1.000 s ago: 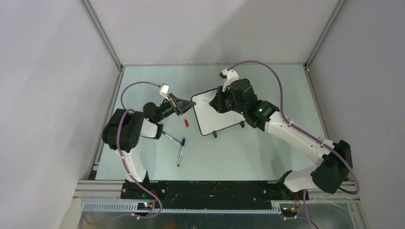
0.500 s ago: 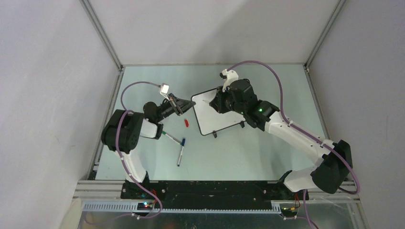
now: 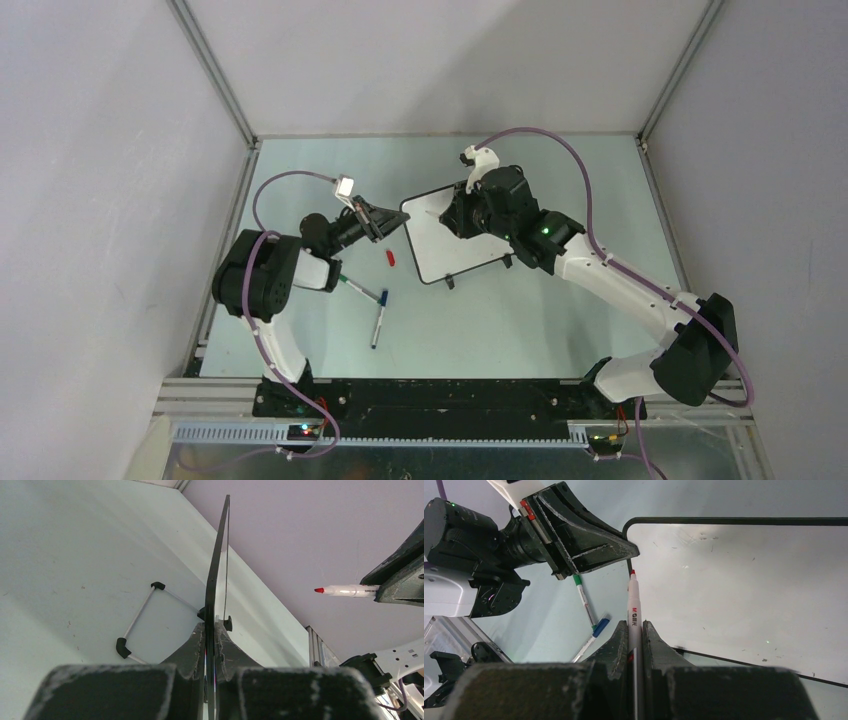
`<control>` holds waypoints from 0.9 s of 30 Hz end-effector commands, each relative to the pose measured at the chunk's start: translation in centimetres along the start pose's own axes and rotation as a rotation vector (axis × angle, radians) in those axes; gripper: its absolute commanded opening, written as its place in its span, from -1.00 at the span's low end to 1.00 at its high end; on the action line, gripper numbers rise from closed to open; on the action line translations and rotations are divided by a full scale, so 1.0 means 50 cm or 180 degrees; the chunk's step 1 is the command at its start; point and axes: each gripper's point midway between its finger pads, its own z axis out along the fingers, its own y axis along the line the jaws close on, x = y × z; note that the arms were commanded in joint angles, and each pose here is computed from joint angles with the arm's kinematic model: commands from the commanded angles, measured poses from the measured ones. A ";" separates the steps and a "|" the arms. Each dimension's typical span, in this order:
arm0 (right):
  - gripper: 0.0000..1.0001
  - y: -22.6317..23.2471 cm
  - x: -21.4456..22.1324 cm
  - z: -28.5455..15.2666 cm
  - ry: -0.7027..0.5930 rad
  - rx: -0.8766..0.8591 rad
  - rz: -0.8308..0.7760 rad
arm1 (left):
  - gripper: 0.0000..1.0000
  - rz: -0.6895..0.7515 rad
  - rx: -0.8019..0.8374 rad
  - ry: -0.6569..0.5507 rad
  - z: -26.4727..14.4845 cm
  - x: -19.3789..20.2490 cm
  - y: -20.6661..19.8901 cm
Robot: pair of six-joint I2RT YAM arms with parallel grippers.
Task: Write a sentence on the whiteboard
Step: Adjust the whiteboard at the center of the board.
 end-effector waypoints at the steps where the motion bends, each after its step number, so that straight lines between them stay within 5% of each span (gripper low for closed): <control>1: -1.00 0.011 -0.050 -0.020 -0.0213 0.0000 -0.0071 | -1.00 0.0234 0.0079 -0.0073 0.002 -0.018 -0.019; 10: -1.00 -0.076 -0.101 -0.084 -0.0464 0.0383 0.0072 | -1.00 0.0215 0.0085 -0.0059 0.003 -0.017 -0.017; 18: -1.00 -0.328 -0.137 -0.183 -0.0861 0.1052 0.0915 | -1.00 0.0200 0.0094 -0.0057 0.005 -0.018 -0.016; 27: -1.00 -0.520 -0.082 -0.127 -0.0686 0.1439 0.1477 | -1.00 0.0190 0.0101 -0.0059 0.004 -0.017 -0.017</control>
